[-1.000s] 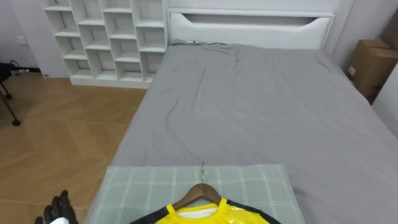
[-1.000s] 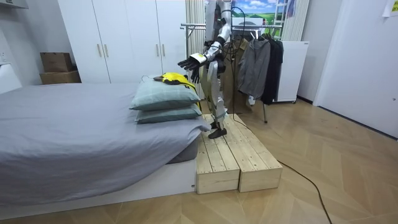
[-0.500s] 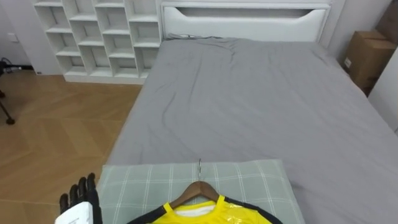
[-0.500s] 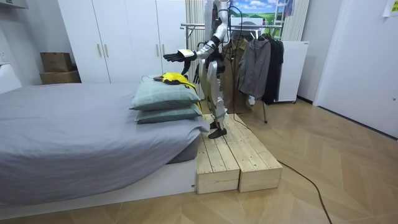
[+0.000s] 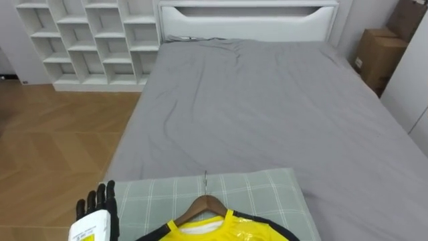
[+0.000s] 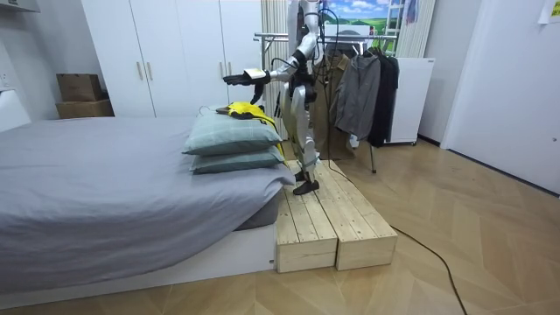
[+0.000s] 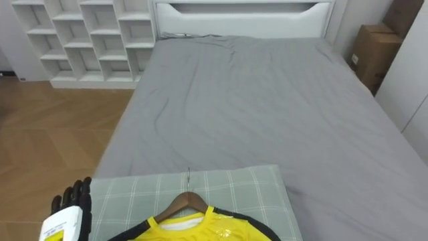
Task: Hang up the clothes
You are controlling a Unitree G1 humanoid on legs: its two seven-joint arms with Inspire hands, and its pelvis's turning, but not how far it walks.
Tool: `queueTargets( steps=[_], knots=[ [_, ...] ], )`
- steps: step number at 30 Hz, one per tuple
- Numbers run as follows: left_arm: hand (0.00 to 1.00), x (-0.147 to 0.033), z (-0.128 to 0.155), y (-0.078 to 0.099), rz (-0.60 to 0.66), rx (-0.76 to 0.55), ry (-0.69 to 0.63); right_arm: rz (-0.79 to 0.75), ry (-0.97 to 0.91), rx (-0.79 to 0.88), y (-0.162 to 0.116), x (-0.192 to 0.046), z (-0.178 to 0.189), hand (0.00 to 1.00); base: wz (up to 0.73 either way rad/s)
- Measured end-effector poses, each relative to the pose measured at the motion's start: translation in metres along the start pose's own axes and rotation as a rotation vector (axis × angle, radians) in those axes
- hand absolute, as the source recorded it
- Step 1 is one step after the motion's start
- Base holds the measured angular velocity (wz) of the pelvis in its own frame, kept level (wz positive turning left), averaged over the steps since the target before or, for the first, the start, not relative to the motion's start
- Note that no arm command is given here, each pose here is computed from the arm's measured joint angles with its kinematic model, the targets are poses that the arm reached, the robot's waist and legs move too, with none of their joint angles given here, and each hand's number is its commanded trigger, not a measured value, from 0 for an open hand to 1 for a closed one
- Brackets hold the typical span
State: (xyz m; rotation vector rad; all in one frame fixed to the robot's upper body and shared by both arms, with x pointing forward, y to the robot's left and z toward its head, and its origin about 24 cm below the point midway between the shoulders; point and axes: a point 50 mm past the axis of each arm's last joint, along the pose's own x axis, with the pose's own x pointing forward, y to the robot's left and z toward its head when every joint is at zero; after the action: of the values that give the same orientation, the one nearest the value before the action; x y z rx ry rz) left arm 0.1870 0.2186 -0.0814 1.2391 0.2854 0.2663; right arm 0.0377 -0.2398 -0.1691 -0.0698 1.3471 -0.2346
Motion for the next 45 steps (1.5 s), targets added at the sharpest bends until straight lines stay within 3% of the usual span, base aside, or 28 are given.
queueTargets(
  steps=[7,14,30,37,45],
  knots=[
    [0.0,0.009,0.008,0.004,0.024,-0.011,-0.021,-0.011,0.012,-0.003,-0.001,0.0,-0.002,0.0,-0.06],
    [0.0,0.02,0.028,0.007,0.031,0.014,-0.123,-0.023,0.024,0.014,-0.002,-0.001,-0.007,0.0,-0.03],
    [0.0,0.009,0.039,-0.012,-0.108,0.015,-0.152,-0.007,0.085,0.124,-0.003,-0.003,-0.024,0.0,-0.06],
    [0.0,0.006,0.039,-0.017,-0.157,0.016,-0.136,0.001,0.157,0.082,-0.003,-0.006,-0.039,0.0,-0.01],
    [0.0,-0.006,0.032,-0.032,-0.242,0.031,-0.096,-0.015,0.143,-0.032,-0.004,-0.004,-0.032,0.0,-0.03]
  ],
)
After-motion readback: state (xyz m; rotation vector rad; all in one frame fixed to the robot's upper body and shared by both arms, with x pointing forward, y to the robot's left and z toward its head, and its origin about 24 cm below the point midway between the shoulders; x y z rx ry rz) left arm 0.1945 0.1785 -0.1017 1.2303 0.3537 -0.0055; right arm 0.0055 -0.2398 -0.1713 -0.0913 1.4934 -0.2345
